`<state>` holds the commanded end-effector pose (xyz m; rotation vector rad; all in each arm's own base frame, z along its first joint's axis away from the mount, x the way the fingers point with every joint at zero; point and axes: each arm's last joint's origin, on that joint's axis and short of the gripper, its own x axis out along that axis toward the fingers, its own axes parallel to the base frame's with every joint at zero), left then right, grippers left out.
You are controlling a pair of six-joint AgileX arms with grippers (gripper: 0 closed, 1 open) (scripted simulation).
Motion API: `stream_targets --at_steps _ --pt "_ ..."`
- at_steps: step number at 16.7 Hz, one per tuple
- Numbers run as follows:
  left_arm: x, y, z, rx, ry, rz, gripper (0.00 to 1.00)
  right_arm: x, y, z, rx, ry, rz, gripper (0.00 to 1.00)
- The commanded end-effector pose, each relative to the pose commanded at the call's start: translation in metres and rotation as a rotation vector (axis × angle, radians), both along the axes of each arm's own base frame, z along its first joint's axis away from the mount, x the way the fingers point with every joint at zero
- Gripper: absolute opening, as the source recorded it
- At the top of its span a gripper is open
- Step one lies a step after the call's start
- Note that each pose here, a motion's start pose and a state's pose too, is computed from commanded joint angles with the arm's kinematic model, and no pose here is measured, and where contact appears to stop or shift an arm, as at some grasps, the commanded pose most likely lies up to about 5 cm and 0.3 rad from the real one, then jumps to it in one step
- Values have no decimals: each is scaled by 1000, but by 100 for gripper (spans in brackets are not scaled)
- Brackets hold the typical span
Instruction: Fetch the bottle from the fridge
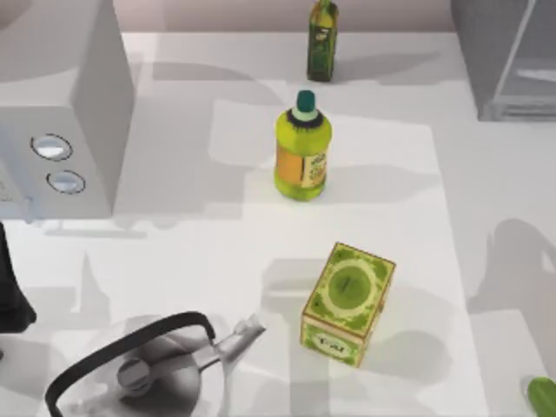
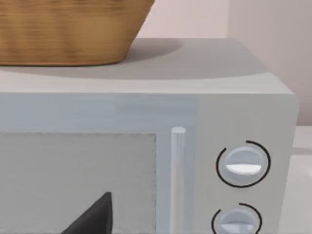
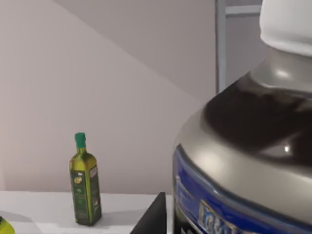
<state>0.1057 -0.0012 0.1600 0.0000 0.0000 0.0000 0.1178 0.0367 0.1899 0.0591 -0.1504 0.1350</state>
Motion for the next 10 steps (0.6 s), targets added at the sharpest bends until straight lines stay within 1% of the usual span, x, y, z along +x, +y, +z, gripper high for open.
stream_targets --at_steps 3,5,7,10 --pt "0 0 0 0 0 0 100 5 21 -3 37 -6 28 0" --pt "0 0 0 0 0 0 100 7 35 -9 46 15 21 0" --pt "0 0 0 0 0 0 100 8 46 -17 31 53 -8 0" --pt "0 0 0 0 0 0 100 8 58 -30 -25 115 -71 0"
